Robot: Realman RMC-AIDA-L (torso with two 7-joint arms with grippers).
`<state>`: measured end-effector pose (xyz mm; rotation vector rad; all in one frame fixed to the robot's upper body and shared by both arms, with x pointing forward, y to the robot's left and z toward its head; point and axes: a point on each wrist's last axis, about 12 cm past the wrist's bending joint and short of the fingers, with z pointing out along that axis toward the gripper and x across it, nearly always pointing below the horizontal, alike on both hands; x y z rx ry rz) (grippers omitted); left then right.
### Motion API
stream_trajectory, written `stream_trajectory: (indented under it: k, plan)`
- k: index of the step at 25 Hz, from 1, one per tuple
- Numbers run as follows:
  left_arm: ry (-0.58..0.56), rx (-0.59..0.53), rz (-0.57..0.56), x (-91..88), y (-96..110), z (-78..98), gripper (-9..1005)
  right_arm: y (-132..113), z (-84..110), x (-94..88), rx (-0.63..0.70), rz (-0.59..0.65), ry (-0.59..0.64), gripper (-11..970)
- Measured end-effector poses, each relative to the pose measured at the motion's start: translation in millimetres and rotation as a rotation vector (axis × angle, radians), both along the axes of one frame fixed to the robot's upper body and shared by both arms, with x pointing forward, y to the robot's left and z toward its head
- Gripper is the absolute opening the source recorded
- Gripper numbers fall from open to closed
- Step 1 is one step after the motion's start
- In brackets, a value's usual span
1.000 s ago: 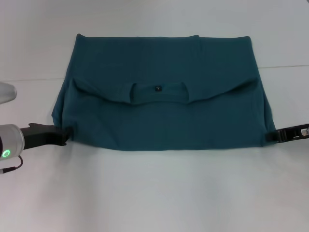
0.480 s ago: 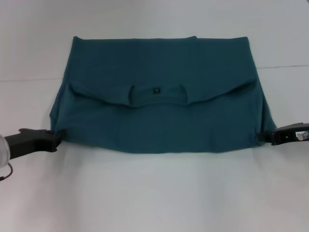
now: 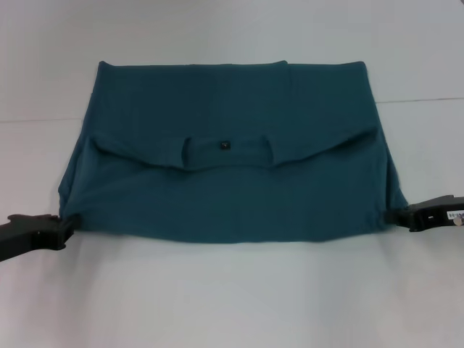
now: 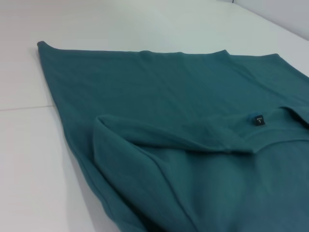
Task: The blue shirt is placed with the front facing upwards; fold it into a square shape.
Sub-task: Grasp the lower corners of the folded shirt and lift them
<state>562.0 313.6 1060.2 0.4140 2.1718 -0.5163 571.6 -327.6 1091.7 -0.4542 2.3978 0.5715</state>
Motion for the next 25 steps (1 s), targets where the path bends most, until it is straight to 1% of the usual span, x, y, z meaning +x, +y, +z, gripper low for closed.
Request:
stream_trajectory:
  k: [5,8,10,11,16,22,25]
  plan:
    - [-0.001,-0.019,-0.002,-9.3,6,-3.5,53,-8,7.0,-9.7,0.012,0.01,-0.015,38]
    - [-0.002,-0.025,-0.005,-14.1,9,-5.5,53,-10,7.7,-16.7,0.031,0.029,-0.025,37]
    - [-0.002,-0.031,-0.008,-17.5,11,-6.9,53,-11,6.0,-24.1,0.048,0.059,-0.034,37]
    - [-0.002,-0.034,-0.011,-18.8,11,-7.4,53,-11,6.0,-24.1,0.048,0.059,-0.034,36]
    - [-0.016,-0.073,-0.021,-28.6,12,-11.0,53,-12,-0.1,-38.1,0.071,0.117,-0.048,36]
    - [-0.034,-0.104,-0.034,-42.5,15,-17.0,53,-14,-4.1,-57.5,0.129,0.179,-0.092,35]
    - [-0.05,-0.126,-0.039,-51.8,19,-19.6,52,-15,-5.7,-63.9,0.141,0.19,-0.107,35]
